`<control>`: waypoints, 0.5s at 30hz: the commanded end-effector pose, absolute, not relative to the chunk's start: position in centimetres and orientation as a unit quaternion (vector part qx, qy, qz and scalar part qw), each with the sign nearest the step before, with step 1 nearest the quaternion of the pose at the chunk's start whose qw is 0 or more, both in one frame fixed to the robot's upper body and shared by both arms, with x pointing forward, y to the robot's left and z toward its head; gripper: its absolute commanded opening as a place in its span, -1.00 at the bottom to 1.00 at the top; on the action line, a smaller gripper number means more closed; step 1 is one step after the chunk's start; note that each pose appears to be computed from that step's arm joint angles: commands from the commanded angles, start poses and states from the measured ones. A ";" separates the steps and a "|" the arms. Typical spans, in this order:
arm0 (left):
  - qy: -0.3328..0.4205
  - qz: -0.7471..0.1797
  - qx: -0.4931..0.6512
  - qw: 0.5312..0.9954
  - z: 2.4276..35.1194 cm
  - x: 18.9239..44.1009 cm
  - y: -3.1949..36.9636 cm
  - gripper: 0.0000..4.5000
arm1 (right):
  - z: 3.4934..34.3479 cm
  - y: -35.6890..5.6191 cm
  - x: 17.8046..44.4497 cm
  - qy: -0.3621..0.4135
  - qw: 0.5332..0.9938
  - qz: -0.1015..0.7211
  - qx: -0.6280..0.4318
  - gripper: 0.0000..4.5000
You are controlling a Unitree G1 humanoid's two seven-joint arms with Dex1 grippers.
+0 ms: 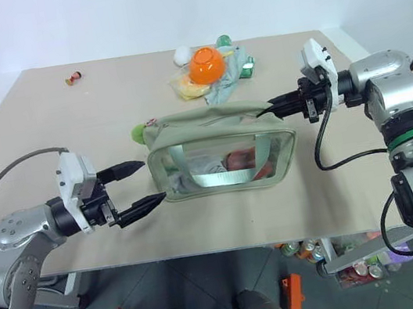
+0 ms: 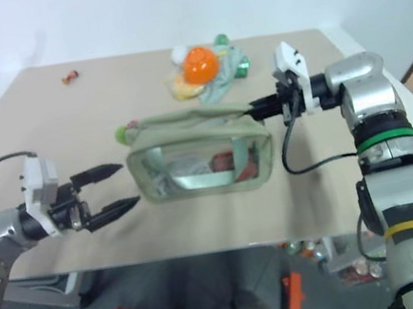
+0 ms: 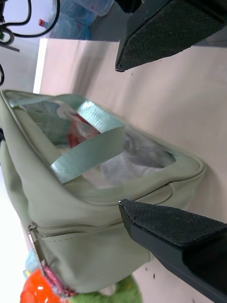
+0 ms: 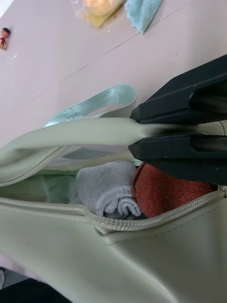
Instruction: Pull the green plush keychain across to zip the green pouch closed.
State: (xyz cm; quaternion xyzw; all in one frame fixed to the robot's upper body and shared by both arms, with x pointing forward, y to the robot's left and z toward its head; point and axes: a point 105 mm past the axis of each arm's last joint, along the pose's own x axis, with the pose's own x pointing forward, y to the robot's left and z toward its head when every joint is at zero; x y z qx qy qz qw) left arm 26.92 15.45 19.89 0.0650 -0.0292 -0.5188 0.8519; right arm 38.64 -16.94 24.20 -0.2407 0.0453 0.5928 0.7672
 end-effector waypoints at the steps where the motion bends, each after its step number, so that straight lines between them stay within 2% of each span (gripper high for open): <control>1: -0.052 -0.507 0.080 0.856 21.2 26.6 16.0 1.00 | 25.3 -17.1 38.4 0.025 0.757 0.602 -0.254 -0.98; 9: -0.061 -0.495 0.089 0.862 22.1 27.2 16.6 1.00 | 25.3 -17.8 38.1 0.042 0.766 0.601 -0.223 -0.98; 11: -0.061 -0.497 0.092 0.861 22.1 27.3 16.6 1.00 | 25.9 -17.9 38.1 0.035 0.772 0.597 -0.217 -0.64; 14: -0.059 -0.501 0.095 0.858 22.0 27.3 16.4 1.00 | 26.7 -18.1 37.9 0.018 0.780 0.589 -0.211 -0.24; 15: -0.059 -0.502 0.095 0.858 22.0 27.3 16.4 1.00 | 27.1 -18.2 37.7 0.017 0.782 0.589 -0.203 -0.24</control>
